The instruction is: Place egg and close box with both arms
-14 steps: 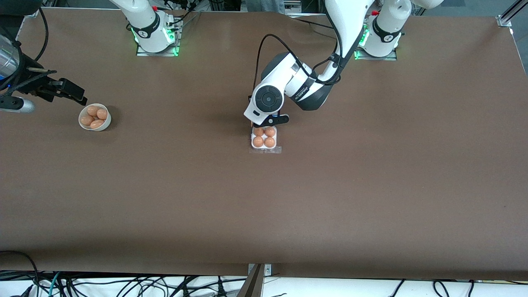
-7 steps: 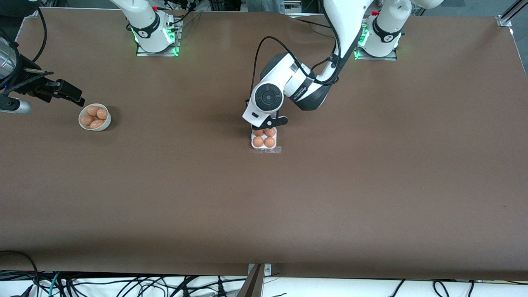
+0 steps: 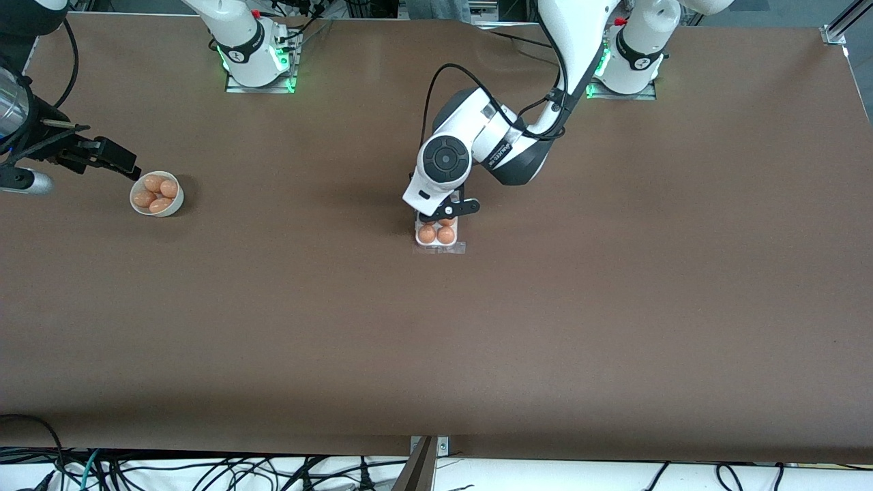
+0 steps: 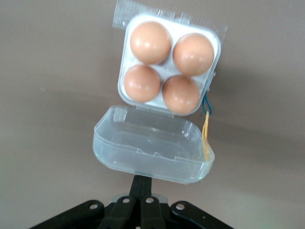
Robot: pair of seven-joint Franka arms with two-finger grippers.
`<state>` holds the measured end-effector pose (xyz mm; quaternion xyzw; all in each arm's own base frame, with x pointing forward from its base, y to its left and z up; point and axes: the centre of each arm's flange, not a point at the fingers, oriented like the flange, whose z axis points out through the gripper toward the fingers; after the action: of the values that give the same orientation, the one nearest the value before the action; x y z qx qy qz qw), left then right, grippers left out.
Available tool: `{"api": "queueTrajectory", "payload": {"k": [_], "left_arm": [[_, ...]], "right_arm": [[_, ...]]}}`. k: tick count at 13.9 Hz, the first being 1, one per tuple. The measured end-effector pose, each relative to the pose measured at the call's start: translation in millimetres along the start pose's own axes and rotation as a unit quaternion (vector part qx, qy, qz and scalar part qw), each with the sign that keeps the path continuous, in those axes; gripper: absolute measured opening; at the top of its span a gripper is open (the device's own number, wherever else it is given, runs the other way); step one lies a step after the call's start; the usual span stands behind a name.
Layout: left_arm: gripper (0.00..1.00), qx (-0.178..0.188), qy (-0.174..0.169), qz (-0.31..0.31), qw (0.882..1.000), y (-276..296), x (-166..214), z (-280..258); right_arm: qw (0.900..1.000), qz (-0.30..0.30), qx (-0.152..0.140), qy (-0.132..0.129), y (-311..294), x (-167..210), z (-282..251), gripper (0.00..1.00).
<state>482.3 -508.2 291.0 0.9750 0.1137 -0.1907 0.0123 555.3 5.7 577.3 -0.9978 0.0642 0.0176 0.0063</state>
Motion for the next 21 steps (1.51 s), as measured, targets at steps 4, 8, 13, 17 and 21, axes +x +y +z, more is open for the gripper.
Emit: {"api": "queueTrajectory", "payload": {"k": [4, 8, 13, 17, 21], "left_arm": [[0.01, -0.001, 0.016, 0.002, 1.0, 1.9, 5.5, 4.9], [0.01, -0.034, 0.055, -0.014, 0.998, -2.2, 30.0, -15.0], [0.12, -0.017, 0.112, -0.021, 0.993, -18.9, 56.8, -52.6], [0.51, -0.001, 0.169, -0.042, 0.985, -65.5, 89.7, -117.5], [0.92, 0.0, 0.16, -0.035, 0.987, -161.5, 125.6, -205.9]], "right_arm": [[1.0, 0.002, 0.0, 0.0, 0.3, 0.5, 0.2, 1.0], [1.0, 0.002, 0.0, 0.0, 0.5, 0.6, 0.0, 1.0], [1.0, 0.003, 0.0, 0.0, 1.4, 0.9, -0.3, 1.0], [1.0, 0.003, 0.0, 0.001, 1.5, 0.9, -0.4, 1.0], [1.0, 0.003, 0.0, 0.001, 2.0, 1.0, -0.4, 1.0]]}}
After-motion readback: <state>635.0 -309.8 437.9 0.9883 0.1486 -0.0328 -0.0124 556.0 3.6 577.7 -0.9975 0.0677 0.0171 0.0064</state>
